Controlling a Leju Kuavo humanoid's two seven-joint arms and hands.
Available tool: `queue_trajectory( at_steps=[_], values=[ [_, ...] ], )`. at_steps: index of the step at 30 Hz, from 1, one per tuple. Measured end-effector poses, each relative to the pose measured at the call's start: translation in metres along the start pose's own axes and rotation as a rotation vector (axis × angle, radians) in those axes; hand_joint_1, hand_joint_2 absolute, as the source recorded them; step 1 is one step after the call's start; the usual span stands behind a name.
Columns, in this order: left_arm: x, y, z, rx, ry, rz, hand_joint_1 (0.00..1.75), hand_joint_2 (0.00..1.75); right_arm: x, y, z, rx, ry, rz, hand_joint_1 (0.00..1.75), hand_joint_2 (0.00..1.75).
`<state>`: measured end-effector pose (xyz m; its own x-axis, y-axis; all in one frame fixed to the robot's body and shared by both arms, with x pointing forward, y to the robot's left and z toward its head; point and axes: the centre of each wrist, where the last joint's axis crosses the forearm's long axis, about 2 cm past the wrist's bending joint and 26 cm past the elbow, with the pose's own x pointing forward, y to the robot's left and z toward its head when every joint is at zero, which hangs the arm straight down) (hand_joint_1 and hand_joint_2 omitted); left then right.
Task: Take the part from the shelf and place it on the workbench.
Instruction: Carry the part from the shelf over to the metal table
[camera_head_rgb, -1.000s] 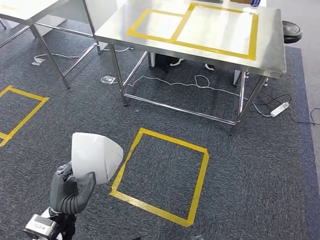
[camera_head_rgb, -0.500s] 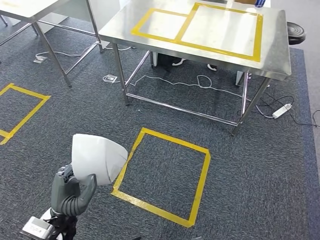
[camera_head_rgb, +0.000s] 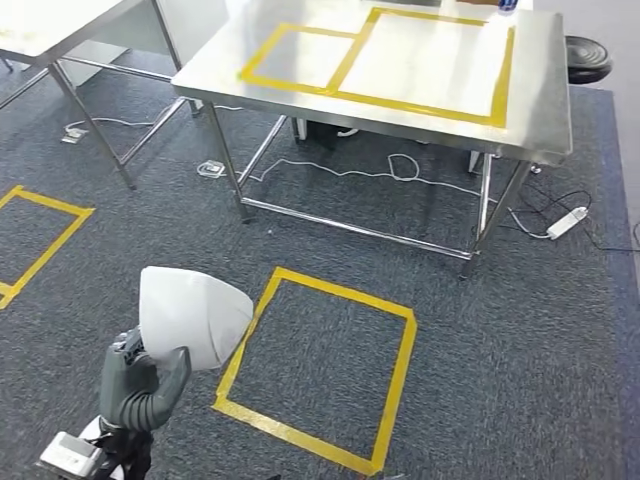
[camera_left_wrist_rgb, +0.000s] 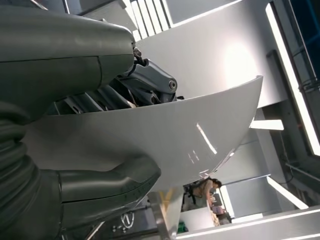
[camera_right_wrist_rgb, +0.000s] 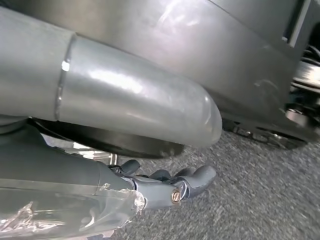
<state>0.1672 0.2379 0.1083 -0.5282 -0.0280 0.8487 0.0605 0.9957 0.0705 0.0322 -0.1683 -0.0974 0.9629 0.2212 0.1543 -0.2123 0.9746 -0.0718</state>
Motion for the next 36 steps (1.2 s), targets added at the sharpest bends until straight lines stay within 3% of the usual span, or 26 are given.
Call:
queue_trajectory(
  at_steps=[29,36],
  values=[
    [0.001,-0.002,-0.002,-0.032,-0.02,-0.04,1.75,1.75,-0.008,-0.004,-0.001,-0.005,0.024,0.008,0.0,0.0],
    [0.004,-0.003,-0.008,-0.035,-0.046,-0.037,1.75,1.75,0.014,-0.01,-0.003,-0.019,-0.021,0.002,0.0,0.0]
  ],
)
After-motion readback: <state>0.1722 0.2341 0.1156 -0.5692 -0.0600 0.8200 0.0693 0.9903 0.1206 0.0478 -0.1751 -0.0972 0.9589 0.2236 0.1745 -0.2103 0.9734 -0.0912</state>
